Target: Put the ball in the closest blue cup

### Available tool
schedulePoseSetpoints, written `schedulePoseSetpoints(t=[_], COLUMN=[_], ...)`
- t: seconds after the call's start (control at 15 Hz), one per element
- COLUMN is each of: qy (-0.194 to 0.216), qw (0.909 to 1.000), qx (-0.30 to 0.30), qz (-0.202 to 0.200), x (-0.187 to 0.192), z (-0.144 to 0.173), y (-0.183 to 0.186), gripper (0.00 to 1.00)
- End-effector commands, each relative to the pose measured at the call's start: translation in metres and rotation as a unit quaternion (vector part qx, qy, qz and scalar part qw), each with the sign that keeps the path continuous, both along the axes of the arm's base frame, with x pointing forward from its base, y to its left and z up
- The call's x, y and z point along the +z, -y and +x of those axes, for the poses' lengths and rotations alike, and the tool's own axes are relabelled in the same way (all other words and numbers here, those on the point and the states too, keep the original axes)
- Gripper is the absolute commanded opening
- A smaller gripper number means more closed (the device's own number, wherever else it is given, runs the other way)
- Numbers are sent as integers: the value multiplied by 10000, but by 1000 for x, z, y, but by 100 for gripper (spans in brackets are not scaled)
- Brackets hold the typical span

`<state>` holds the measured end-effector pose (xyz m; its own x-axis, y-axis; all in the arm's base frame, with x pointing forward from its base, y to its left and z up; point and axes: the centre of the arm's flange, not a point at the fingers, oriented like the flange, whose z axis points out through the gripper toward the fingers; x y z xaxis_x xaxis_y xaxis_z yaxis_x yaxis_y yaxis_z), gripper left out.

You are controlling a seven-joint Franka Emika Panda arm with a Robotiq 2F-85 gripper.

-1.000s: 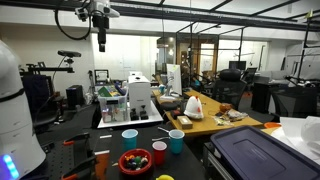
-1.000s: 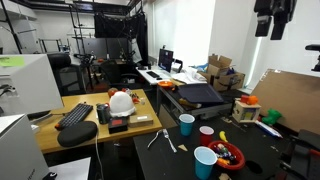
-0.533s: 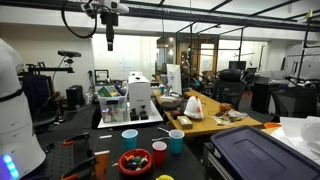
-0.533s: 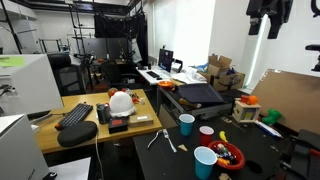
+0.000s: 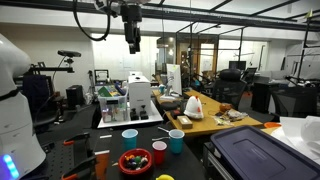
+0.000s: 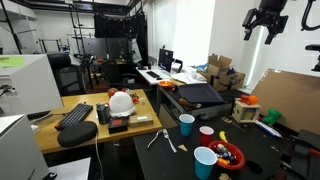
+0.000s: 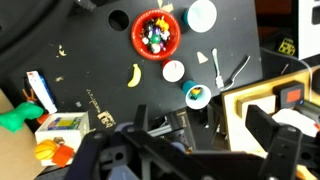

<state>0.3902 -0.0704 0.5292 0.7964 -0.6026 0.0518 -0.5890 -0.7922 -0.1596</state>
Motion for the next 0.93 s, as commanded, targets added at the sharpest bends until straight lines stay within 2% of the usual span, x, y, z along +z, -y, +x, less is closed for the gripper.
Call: schedulePoseSetpoints(t=[0.0,0.4,0.87], qy=[295,472,122], qw=[9958,9811,9610], qx=[-853,-1835,-2697], qz=[-161,-404,-601], x=[-22,-57,-98], z=[18,36,39], y=[65,176,301], gripper=[100,100,100])
